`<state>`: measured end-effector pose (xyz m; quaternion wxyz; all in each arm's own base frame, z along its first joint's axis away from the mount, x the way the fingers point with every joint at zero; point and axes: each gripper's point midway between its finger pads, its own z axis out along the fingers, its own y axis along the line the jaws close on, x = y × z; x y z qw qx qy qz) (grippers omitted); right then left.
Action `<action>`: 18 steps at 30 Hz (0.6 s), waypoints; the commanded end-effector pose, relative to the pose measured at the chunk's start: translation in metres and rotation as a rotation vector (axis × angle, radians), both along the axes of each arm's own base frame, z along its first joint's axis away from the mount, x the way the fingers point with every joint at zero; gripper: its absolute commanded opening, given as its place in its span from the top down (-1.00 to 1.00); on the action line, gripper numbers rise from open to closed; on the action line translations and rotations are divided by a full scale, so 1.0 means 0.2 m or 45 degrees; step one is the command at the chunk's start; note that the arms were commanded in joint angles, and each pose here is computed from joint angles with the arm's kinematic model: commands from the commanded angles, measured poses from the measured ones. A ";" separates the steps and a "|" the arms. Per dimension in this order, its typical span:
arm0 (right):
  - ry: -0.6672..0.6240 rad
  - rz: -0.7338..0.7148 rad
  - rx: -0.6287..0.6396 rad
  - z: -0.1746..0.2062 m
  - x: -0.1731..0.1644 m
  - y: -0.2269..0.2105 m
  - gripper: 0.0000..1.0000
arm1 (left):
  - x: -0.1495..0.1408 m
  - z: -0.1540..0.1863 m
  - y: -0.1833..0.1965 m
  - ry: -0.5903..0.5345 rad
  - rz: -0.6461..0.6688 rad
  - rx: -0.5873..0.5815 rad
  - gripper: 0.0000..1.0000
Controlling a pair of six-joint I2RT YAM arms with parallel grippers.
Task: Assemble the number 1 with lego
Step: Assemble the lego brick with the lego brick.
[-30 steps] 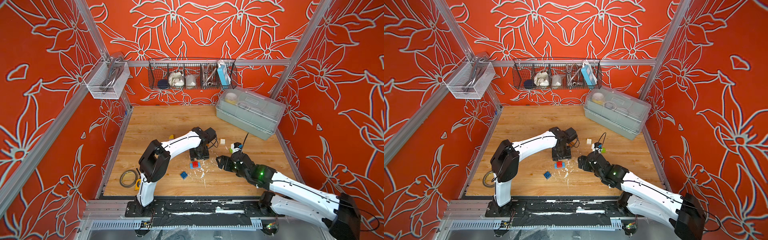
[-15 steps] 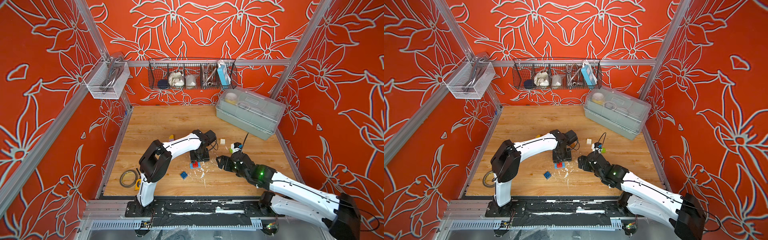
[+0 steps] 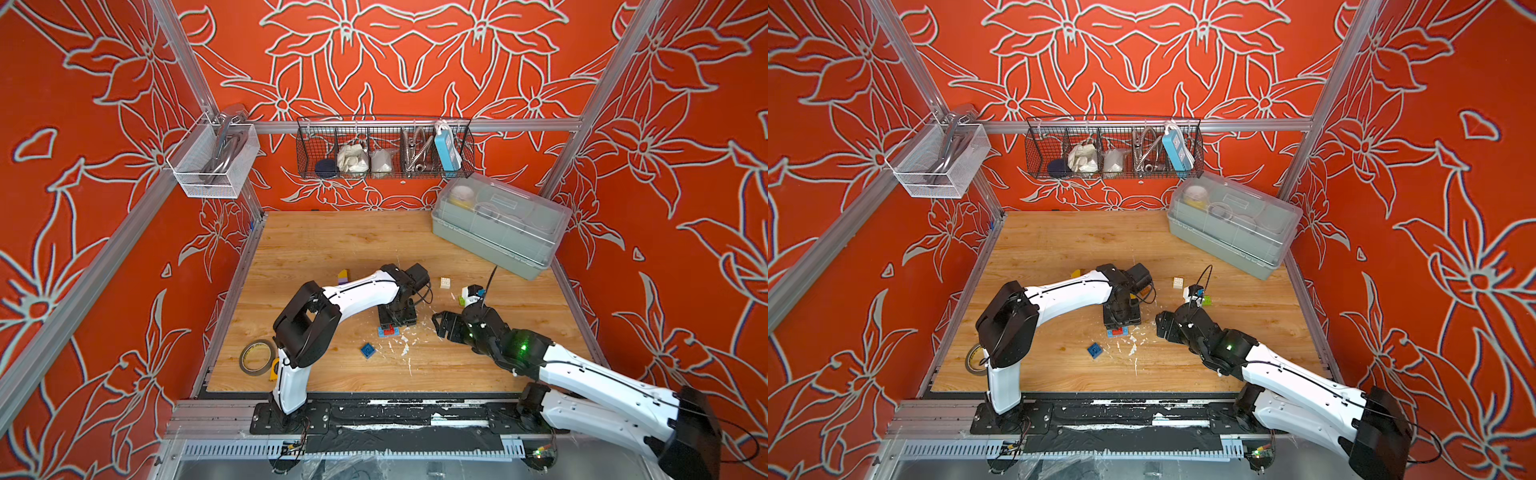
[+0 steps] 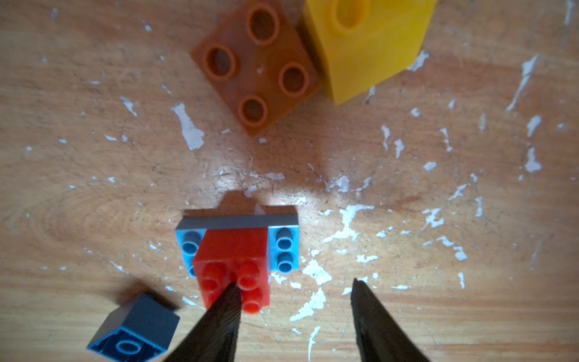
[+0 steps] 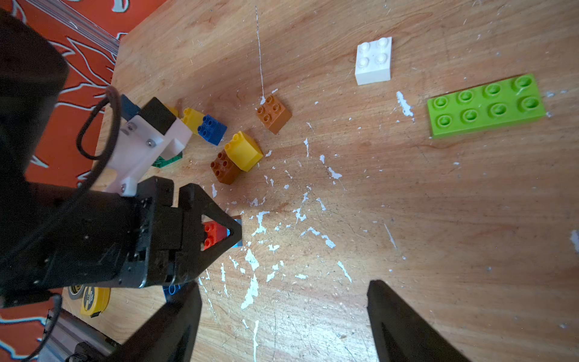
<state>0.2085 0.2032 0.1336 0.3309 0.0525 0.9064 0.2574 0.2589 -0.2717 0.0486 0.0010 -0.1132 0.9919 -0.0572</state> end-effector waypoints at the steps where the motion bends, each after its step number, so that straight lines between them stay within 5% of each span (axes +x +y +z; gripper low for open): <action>1: -0.009 -0.019 -0.011 0.00 0.01 -0.03 -0.76 | -0.07 -0.18 0.04 0.088 0.077 -0.007 -0.11; 10: -0.011 -0.022 -0.013 0.00 0.01 -0.03 -0.76 | -0.08 -0.25 0.07 0.091 0.125 -0.063 -0.08; 18: -0.012 -0.017 -0.021 0.00 0.01 -0.03 -0.76 | 0.01 -0.05 0.06 -0.012 0.082 -0.047 -0.13</action>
